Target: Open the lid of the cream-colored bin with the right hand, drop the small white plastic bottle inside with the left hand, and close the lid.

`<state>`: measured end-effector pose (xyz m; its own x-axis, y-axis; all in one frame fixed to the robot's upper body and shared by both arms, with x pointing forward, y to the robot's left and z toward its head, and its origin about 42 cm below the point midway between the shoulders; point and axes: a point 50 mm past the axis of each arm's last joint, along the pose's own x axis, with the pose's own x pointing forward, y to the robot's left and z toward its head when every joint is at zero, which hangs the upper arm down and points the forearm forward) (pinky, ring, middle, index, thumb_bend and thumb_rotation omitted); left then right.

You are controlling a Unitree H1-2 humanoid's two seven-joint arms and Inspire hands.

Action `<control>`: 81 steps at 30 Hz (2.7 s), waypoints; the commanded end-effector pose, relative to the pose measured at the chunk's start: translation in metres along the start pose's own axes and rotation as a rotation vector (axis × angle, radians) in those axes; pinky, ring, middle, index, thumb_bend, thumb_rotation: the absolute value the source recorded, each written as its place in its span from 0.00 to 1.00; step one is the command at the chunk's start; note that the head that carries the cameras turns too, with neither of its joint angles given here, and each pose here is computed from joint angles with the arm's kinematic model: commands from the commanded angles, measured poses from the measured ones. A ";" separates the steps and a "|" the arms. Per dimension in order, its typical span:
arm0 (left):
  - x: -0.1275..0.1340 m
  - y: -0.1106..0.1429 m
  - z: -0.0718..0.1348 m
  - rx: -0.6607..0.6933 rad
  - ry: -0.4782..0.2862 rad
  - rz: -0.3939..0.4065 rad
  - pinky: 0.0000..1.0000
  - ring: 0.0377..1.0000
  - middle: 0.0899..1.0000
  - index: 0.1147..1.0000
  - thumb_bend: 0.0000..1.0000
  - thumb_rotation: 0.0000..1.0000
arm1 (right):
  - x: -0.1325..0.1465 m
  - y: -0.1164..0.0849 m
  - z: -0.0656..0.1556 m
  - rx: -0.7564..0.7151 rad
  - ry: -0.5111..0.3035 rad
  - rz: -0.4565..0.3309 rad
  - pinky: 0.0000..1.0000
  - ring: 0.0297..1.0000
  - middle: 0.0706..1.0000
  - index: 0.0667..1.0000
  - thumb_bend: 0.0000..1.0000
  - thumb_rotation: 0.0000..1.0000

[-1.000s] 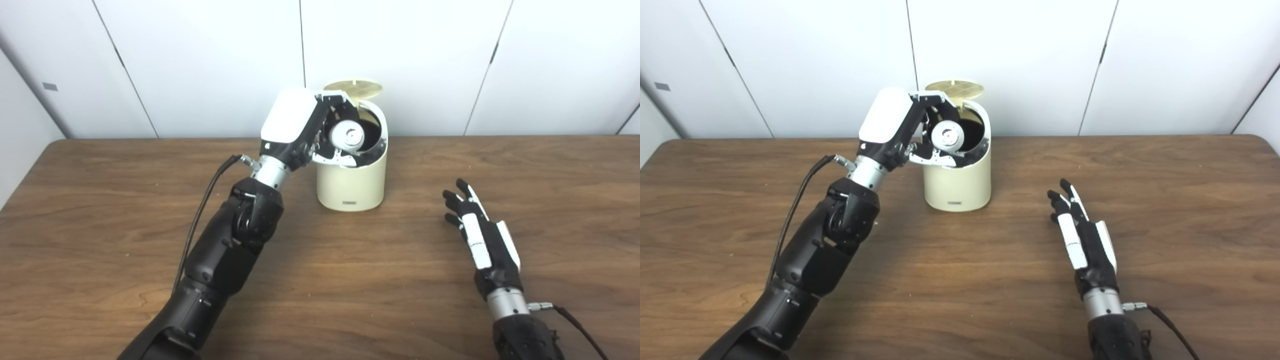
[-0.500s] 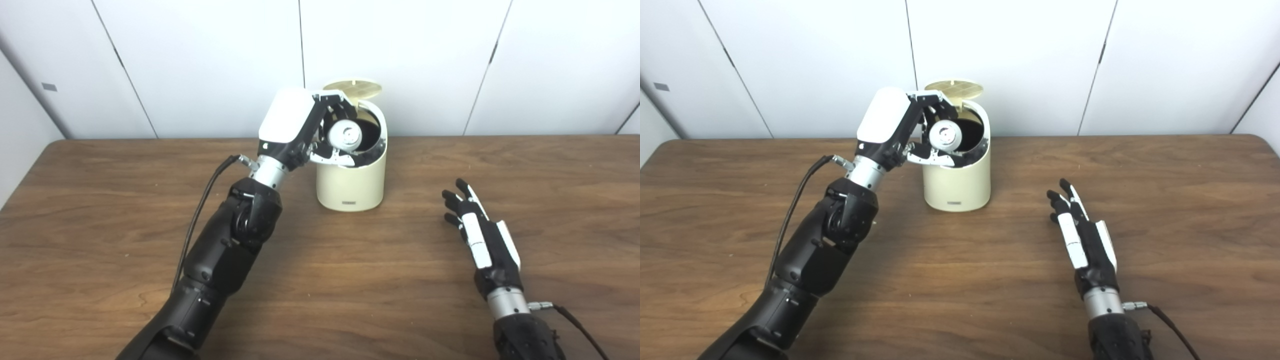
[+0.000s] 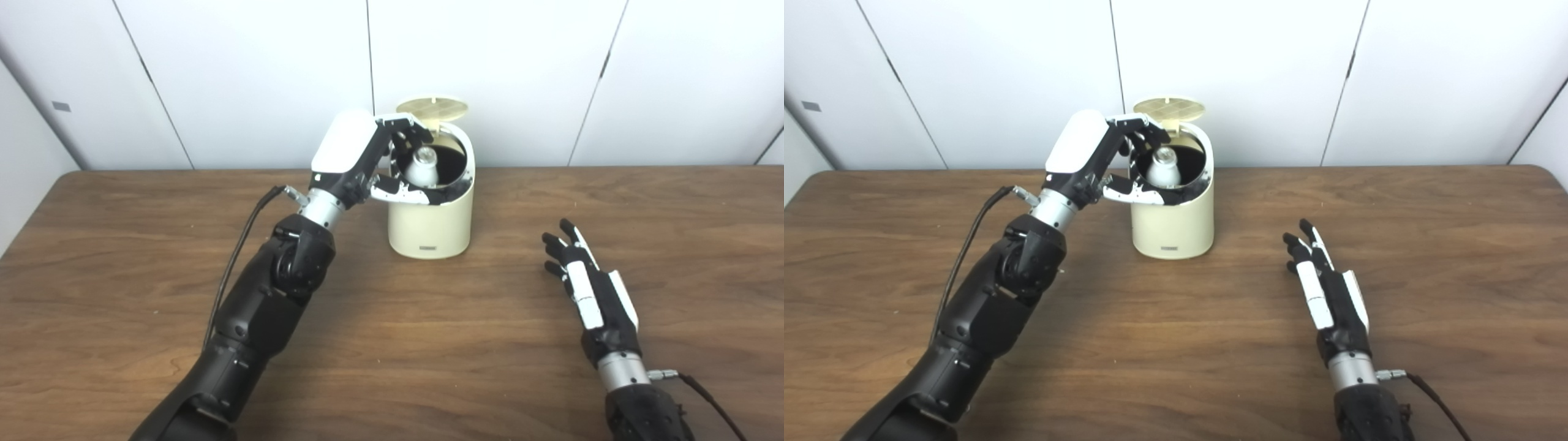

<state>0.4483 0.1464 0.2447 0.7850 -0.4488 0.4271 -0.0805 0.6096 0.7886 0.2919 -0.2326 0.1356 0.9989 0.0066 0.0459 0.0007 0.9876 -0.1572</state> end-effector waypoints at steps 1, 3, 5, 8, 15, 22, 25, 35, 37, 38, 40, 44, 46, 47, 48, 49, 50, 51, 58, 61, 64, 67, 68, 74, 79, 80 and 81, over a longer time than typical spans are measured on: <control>0.016 0.015 0.012 0.023 -0.050 0.025 0.50 0.55 0.57 0.57 1.00 0.31 | 0.003 0.002 0.004 0.004 -0.014 0.023 0.88 0.92 0.89 0.98 0.64 0.98; 0.016 0.015 0.012 0.020 -0.050 0.028 0.51 0.55 0.57 0.57 1.00 0.32 | 0.003 0.003 0.004 0.003 -0.012 0.023 0.87 0.92 0.89 0.98 0.64 0.99; 0.016 0.015 0.013 0.011 -0.050 0.033 0.50 0.54 0.56 0.57 1.00 0.33 | 0.002 0.003 0.004 0.003 -0.012 0.026 0.87 0.92 0.89 0.98 0.65 0.98; 0.016 0.016 0.013 0.012 -0.051 0.035 0.50 0.53 0.55 0.57 1.00 0.33 | 0.002 0.003 0.004 -0.003 -0.011 0.032 0.88 0.92 0.88 0.98 0.65 0.99; 0.012 0.018 0.018 0.023 -0.054 0.073 0.43 0.47 0.54 0.57 1.00 0.34 | 0.001 0.003 0.005 -0.004 -0.005 0.027 0.89 0.92 0.89 0.97 0.63 0.99; -0.007 0.040 0.029 -0.110 -0.125 0.239 0.41 0.44 0.50 0.56 1.00 0.30 | 0.002 0.003 0.005 -0.010 -0.005 0.024 0.86 0.91 0.88 0.96 0.64 1.00; -0.022 0.054 0.033 -0.155 -0.128 0.264 0.37 0.42 0.48 0.54 0.90 0.23 | 0.002 0.002 0.005 -0.010 -0.003 0.021 0.86 0.91 0.88 0.97 0.64 0.99; -0.096 0.083 0.037 -0.289 0.079 0.337 0.34 0.42 0.42 0.44 0.52 0.00 | 0.003 -0.005 0.008 -0.006 -0.016 0.010 0.91 0.92 0.89 0.96 0.58 1.00; -0.112 0.082 0.031 -0.302 0.110 0.361 0.34 0.44 0.43 0.43 0.52 0.00 | 0.003 -0.008 0.011 -0.002 -0.026 0.001 0.92 0.92 0.89 0.95 0.58 1.00; -0.119 0.081 0.027 -0.305 0.125 0.365 0.34 0.44 0.47 0.43 0.51 0.04 | 0.004 -0.009 0.012 0.008 -0.033 0.000 0.91 0.91 0.89 0.95 0.58 1.00; -0.133 0.077 0.021 -0.323 0.185 0.371 0.36 0.44 0.52 0.50 0.56 0.29 | 0.005 -0.012 0.017 0.018 -0.061 0.003 0.93 0.93 0.90 0.95 0.58 1.00; -0.158 0.064 0.014 -0.411 0.349 0.348 0.55 0.57 0.61 0.63 0.62 0.61 | 0.013 -0.018 0.034 0.000 -0.113 -0.014 0.91 0.95 0.91 0.93 0.62 0.98; -0.167 0.057 0.008 -0.465 0.400 0.288 0.62 0.65 0.68 0.72 0.53 0.68 | 0.019 -0.022 0.046 -0.022 -0.142 -0.014 0.92 0.95 0.91 0.93 0.64 0.99; -0.172 0.052 0.005 -0.507 0.422 0.251 0.71 0.72 0.74 0.78 0.50 0.76 | 0.022 -0.023 0.051 -0.029 -0.158 -0.012 0.92 0.95 0.92 0.93 0.63 0.99; -0.175 0.046 0.003 -0.545 0.446 0.225 0.74 0.76 0.79 0.83 0.48 0.83 | 0.025 -0.025 0.056 -0.026 -0.173 -0.006 0.92 0.94 0.92 0.92 0.63 0.99; -0.179 0.040 0.000 -0.578 0.468 0.206 0.78 0.80 0.84 0.87 0.48 0.89 | 0.029 -0.025 0.061 -0.029 -0.190 -0.001 0.94 0.95 0.92 0.92 0.64 0.98; -0.183 0.032 -0.002 -0.616 0.485 0.197 0.81 0.83 0.88 0.90 0.51 0.94 | 0.033 -0.025 0.065 -0.039 -0.206 0.001 0.95 0.95 0.92 0.92 0.64 0.98; -0.186 0.026 -0.003 -0.647 0.496 0.194 0.85 0.88 0.92 0.94 0.53 0.96 | 0.037 -0.025 0.069 -0.051 -0.220 0.002 0.96 0.96 0.93 0.92 0.64 0.99; -0.199 -0.008 -0.004 -0.840 0.518 0.195 1.00 1.00 1.00 1.00 0.62 1.00 | 0.062 -0.021 0.105 -0.182 -0.340 0.008 0.95 0.96 0.94 0.92 0.66 1.00; -0.202 -0.018 -0.005 -0.846 0.524 0.203 1.00 1.00 1.00 1.00 0.61 1.00 | 0.075 -0.016 0.132 -0.243 -0.363 0.014 0.93 0.95 0.93 0.91 0.66 1.00; -0.204 -0.025 -0.006 -0.809 0.533 0.232 1.00 1.00 1.00 1.00 0.60 1.00 | 0.086 -0.010 0.153 -0.275 -0.378 0.030 0.92 0.94 0.93 0.91 0.64 1.00; -0.207 -0.031 -0.006 -0.795 0.542 0.260 1.00 1.00 1.00 1.00 0.60 1.00 | 0.103 -0.003 0.172 -0.331 -0.403 0.047 0.90 0.94 0.92 0.90 0.65 1.00; -0.208 -0.032 -0.006 -0.788 0.544 0.263 1.00 1.00 1.00 1.00 0.59 1.00 | 0.109 -0.001 0.178 -0.354 -0.416 0.052 0.87 0.92 0.91 0.90 0.65 1.00; -0.209 -0.036 -0.003 -0.781 0.542 0.267 0.98 0.98 0.99 0.98 0.57 1.00 | 0.138 0.009 0.202 -0.444 -0.450 0.069 0.82 0.90 0.92 0.91 0.58 1.00; -0.208 -0.035 0.001 -0.792 0.548 0.275 0.96 0.97 0.97 0.96 0.58 1.00 | 0.158 0.022 0.217 -0.472 -0.453 0.082 0.86 0.91 0.93 0.92 0.58 1.00; -0.208 -0.035 0.000 -0.801 0.546 0.274 0.96 0.97 0.97 0.96 0.58 1.00 | 0.160 0.024 0.218 -0.477 -0.453 0.085 0.86 0.92 0.93 0.91 0.59 1.00; -0.208 -0.035 0.000 -0.807 0.543 0.273 0.96 0.97 0.97 0.97 0.59 1.00 | 0.162 0.026 0.219 -0.491 -0.453 0.088 0.87 0.92 0.93 0.91 0.59 1.00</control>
<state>0.2870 0.2197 0.1207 0.9947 0.0153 0.1016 -0.0238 0.9963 0.0828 0.4416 -0.1810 0.3272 0.9171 0.2265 0.3280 0.0155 0.8020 -0.5971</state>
